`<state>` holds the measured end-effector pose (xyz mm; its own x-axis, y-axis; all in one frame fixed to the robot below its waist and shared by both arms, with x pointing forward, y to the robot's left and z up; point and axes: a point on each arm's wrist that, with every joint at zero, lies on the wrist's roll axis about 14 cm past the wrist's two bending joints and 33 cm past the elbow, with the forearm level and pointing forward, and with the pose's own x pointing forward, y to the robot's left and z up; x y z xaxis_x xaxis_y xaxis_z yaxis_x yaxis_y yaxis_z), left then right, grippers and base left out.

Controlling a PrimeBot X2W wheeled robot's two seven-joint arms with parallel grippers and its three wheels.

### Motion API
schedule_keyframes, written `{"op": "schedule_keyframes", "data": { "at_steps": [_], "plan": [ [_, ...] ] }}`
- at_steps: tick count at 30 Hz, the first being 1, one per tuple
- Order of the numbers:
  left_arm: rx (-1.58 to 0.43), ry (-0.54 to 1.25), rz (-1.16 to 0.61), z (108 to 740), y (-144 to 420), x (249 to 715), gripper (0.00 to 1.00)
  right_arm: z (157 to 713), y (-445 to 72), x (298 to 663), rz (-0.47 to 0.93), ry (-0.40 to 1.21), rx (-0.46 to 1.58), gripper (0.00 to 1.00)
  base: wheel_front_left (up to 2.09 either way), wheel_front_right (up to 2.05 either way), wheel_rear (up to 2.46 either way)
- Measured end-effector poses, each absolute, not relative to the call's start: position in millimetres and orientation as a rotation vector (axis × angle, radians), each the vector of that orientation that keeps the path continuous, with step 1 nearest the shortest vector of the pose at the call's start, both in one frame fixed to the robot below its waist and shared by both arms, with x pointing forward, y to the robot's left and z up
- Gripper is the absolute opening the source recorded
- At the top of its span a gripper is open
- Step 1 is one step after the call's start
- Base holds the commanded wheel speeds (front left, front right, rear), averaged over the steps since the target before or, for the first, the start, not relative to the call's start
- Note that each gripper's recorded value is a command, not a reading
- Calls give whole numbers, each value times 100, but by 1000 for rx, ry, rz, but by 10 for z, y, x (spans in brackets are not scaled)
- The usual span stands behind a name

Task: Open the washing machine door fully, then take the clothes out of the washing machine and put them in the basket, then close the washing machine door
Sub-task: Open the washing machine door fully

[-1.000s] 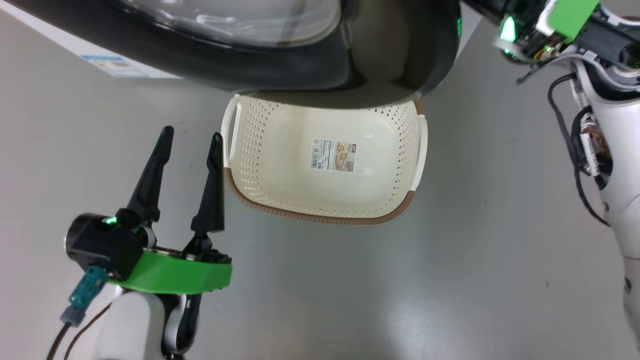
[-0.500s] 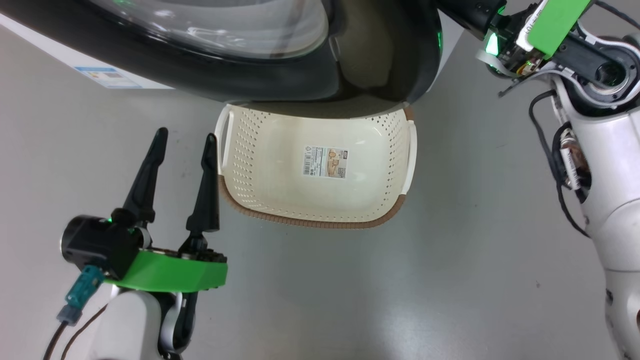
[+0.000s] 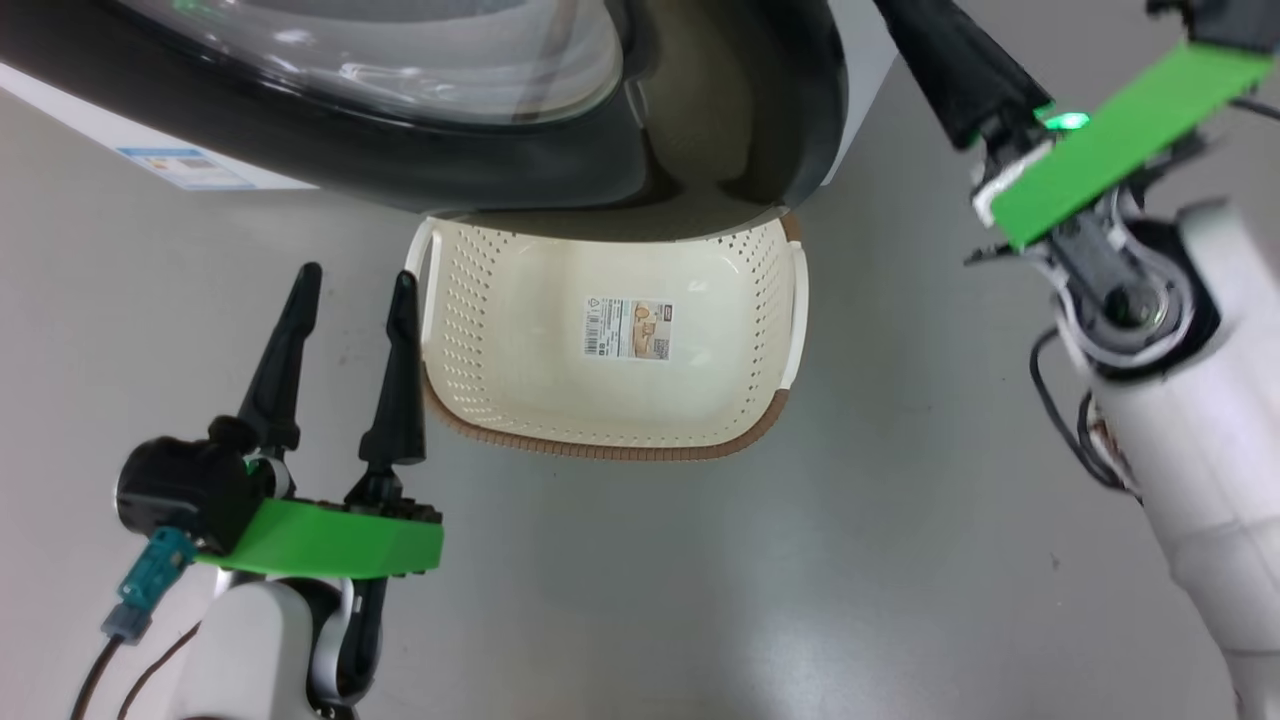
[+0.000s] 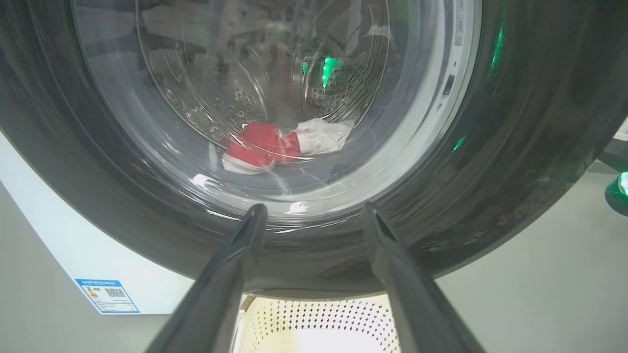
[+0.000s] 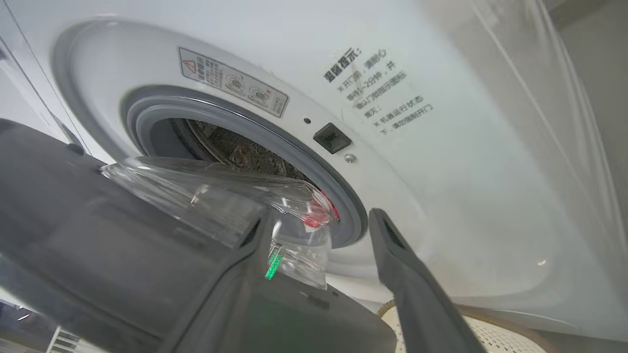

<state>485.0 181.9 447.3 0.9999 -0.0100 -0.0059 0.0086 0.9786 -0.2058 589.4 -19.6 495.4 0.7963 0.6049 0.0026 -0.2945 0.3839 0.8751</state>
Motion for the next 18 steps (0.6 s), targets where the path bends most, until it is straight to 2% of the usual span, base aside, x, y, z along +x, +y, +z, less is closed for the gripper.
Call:
{"op": "schedule_keyframes", "data": {
  "at_steps": [7,11,15,18],
  "plan": [
    [-210,-11,-5,4546,1830,4855,100,4866,-510,5774,444,105,848,100,0,0,0],
    [-213,-19,-6,4587,1821,4846,100,4782,-670,5700,404,79,744,100,0,0,0],
    [-210,-28,-13,4628,1798,4838,100,4897,-1062,5687,290,-30,652,100,0,0,0],
    [-210,-35,-20,4663,1772,4834,100,4898,-1242,5546,211,-77,598,100,0,0,0]
  ]
}}
